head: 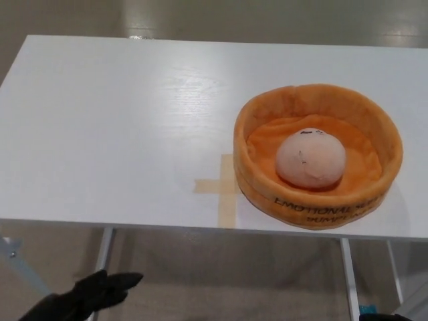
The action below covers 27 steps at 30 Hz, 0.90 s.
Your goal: Use the left hand to pick up the pink round toy on the left and place it inside the orange plate on the desk.
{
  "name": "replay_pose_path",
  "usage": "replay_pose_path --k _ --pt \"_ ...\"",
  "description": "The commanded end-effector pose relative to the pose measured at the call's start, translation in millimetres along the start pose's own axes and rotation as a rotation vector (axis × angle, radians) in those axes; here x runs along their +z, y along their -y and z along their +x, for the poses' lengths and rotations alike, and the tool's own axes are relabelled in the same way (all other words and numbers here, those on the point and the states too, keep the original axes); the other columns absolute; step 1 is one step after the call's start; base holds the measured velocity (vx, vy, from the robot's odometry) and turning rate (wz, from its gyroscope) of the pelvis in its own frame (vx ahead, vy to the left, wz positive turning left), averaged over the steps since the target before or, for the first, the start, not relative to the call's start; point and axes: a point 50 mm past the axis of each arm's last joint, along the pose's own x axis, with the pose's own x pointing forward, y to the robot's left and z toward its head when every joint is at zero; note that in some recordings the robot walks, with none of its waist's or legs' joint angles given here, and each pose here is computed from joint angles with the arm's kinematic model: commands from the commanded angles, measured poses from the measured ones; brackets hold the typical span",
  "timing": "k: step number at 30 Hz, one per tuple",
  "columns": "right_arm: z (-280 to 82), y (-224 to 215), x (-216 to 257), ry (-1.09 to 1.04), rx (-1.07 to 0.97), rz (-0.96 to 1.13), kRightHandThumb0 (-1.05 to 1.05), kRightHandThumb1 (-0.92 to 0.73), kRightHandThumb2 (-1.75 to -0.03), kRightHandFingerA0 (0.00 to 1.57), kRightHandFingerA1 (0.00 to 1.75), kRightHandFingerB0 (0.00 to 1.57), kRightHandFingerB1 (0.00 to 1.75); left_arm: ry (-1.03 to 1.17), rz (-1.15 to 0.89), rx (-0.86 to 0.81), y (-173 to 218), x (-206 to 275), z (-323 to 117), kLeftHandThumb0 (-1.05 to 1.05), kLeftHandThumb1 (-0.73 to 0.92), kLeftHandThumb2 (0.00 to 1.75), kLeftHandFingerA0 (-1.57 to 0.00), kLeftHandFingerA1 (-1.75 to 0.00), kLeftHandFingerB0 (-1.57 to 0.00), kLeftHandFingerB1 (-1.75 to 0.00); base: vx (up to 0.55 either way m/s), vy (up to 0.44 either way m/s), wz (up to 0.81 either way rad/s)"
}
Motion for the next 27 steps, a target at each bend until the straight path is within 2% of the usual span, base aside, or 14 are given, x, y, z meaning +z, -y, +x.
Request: replay_pose_path --k 1,3,4,7,8,9,10,11,15,19,20,23,24,27 --pt "-2.2 0.8 -5.4 -0.013 -0.006 0.0 -0.12 -0.33 -0.79 0.56 0.9 0.7 0.74 -0.31 0.026 0.059 27.0 -69.9 -0.7 -0.27 0.33 0.89 -0.1 -0.51 -0.08 -0.49 0.0 0.0 0.0" --pt "-0.7 -0.8 -2.0 -0.008 -0.002 0.003 -0.1 -0.34 -0.78 0.54 0.88 0.7 0.72 -0.382 0.0 0.104 22.9 -80.3 -2.1 -0.28 0.31 0.89 -0.11 -0.51 -0.09 -0.49 0.0 0.0 0.0" --pt "0.6 -1.9 0.8 -0.007 -0.001 0.006 -0.09 -0.27 -0.91 0.54 0.77 0.65 0.77 -0.424 -0.023 0.138 19.9 -86.2 -3.2 -0.28 0.31 0.89 -0.1 -0.51 -0.09 -0.49 0.0 0.0 0.0" --pt "2.0 -3.3 4.4 0.0 0.002 0.01 -0.09 -0.27 -0.91 0.55 0.78 0.65 0.77 -0.501 -0.055 0.187 15.8 -96.1 -5.5 -0.3 0.32 0.9 -0.09 -0.5 -0.07 -0.48 0.0 0.0 0.0" --pt "1.9 -3.2 4.6 0.003 0.002 0.014 -0.12 -0.32 -0.8 0.54 0.97 0.69 0.73 -0.522 -0.063 0.198 15.7 -98.3 -6.1 -0.29 0.34 0.91 -0.09 -0.5 -0.07 -0.49 0.0 0.0 0.0" --pt "1.4 -2.7 4.5 0.014 0.004 0.014 -0.12 -0.24 -0.92 0.58 0.81 0.66 0.79 -0.549 -0.073 0.212 16.4 -101.3 -6.6 -0.29 0.35 0.91 -0.09 -0.5 -0.08 -0.49 0.0 0.0 0.0" --pt "1.1 -2.5 4.4 0.019 0.006 0.011 -0.12 -0.24 -0.92 0.58 0.81 0.66 0.79 -0.558 -0.076 0.216 16.8 -102.3 -6.6 -0.29 0.35 0.91 -0.09 -0.5 -0.08 -0.49 0.0 0.0 0.0" --pt "0.6 -2.2 3.9 0.024 0.007 0.004 -0.14 -0.3 -0.81 0.55 0.91 0.71 0.75 -0.568 -0.086 0.22 18.4 -103.9 -6.6 -0.28 0.35 0.91 -0.1 -0.51 -0.09 -0.49 0.0 0.0 0.0" --pt "-0.8 -1.2 0.4 0.017 0.006 -0.004 -0.15 -0.3 -0.8 0.54 0.89 0.71 0.74 -0.58 -0.098 0.222 22.7 -106.6 -7.8 -0.28 0.34 0.91 -0.11 -0.51 -0.09 -0.49 0.0 0.0 0.0" --pt "-5.7 1.5 -12.4 -0.017 0.011 -0.031 -0.11 -0.26 -0.9 0.56 0.78 0.65 0.78 -0.602 -0.122 0.21 33.6 -112.0 -14.2 -0.29 0.33 0.9 -0.11 -0.51 -0.09 -0.49 0.0 0.0 0.0" --pt "-5.9 1.6 -13.2 -0.021 0.007 -0.03 -0.09 -0.36 -0.76 0.58 0.89 0.69 0.71 -0.605 -0.127 0.211 33.6 -112.2 -13.0 -0.28 0.32 0.9 -0.11 -0.51 -0.1 -0.49 0.0 0.0 0.0" --pt "-6.2 1.7 -14.2 -0.028 0.001 -0.024 -0.11 -0.34 -0.77 0.57 0.87 0.69 0.72 -0.608 -0.134 0.217 32.6 -112.1 -9.0 -0.28 0.32 0.9 -0.11 -0.51 -0.1 -0.5 0.0 0.0 0.0" --pt "-5.8 1.1 -13.7 -0.031 -0.002 -0.018 -0.1 -0.32 -0.78 0.56 0.95 0.7 0.72 -0.599 -0.149 0.239 31.1 -110.9 -5.4 -0.55 0.53 0.56 -0.33 -0.36 -0.3 -0.31 0.0 0.0 0.0" --pt "-6.0 -0.4 -14.6 -0.039 -0.003 -0.011 -0.12 -0.32 -0.79 0.54 0.91 0.7 0.73 -0.593 -0.183 0.29 29.2 -109.8 -0.5 -0.55 0.53 0.56 -0.34 -0.36 -0.31 -0.32 0.0 0.0 0.0"
